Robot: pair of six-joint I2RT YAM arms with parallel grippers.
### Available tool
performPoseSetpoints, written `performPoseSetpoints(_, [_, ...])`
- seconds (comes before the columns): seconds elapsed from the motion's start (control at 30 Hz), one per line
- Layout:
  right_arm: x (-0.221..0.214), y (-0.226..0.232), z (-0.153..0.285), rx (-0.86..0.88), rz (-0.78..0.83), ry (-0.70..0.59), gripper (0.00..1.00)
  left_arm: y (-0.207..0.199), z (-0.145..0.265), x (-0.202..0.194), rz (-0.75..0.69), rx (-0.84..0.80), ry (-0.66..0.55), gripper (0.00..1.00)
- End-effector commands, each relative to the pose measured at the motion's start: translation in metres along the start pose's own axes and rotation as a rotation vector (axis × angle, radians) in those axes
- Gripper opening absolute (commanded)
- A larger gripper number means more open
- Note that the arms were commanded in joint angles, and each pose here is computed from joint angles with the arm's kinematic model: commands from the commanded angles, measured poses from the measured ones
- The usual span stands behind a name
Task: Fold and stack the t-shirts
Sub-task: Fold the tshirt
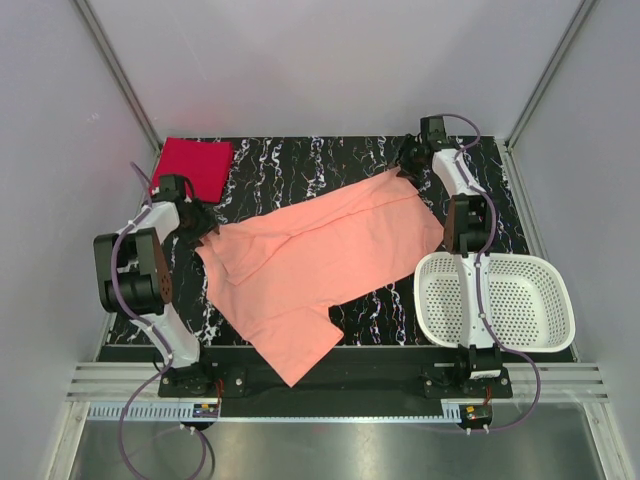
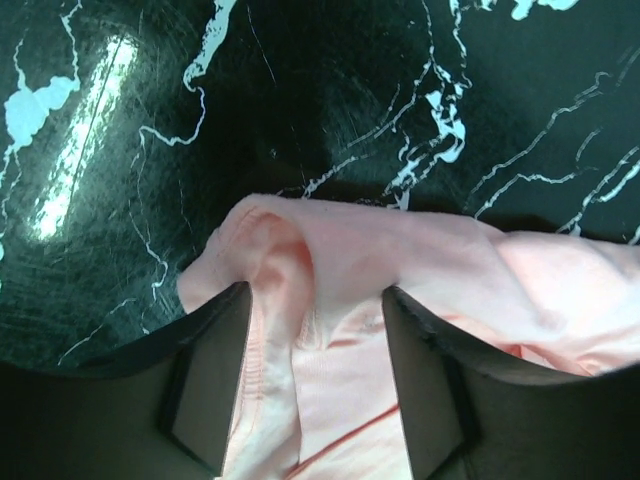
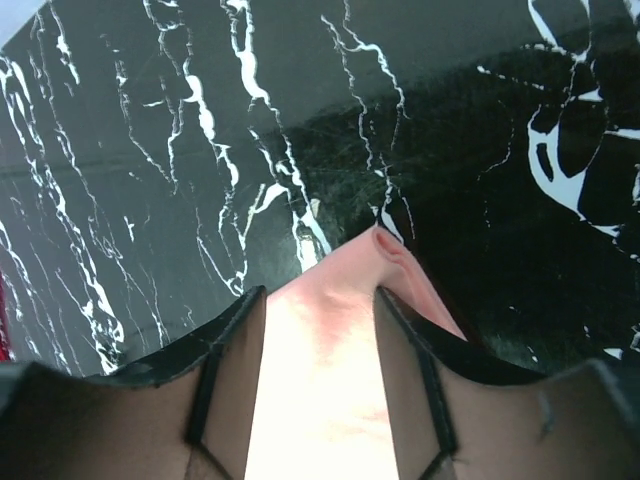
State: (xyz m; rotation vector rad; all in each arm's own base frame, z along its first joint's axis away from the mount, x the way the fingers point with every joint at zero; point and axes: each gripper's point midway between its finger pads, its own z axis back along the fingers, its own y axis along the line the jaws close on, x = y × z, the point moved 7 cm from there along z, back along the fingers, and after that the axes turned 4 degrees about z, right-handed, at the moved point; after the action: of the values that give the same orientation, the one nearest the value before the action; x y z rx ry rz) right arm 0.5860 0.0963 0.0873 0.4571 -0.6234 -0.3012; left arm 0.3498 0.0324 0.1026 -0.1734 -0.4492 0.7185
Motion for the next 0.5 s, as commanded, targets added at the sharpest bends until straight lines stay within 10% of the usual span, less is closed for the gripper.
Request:
performPoseSetpoints(0.0, [0.006, 0.005, -0.005, -0.004, -0.032, -0.034, 0.53, -0.004, -0.001, 0.016, 0.031, -0.004, -0.043, 0.58])
performPoseSetpoints(0.47, [0.007, -0.01, -0.032, -0.061, -0.15, -0.083, 0.31, 0.03, -0.022, 0.03, 0.126, 0.159, -0.028, 0.39])
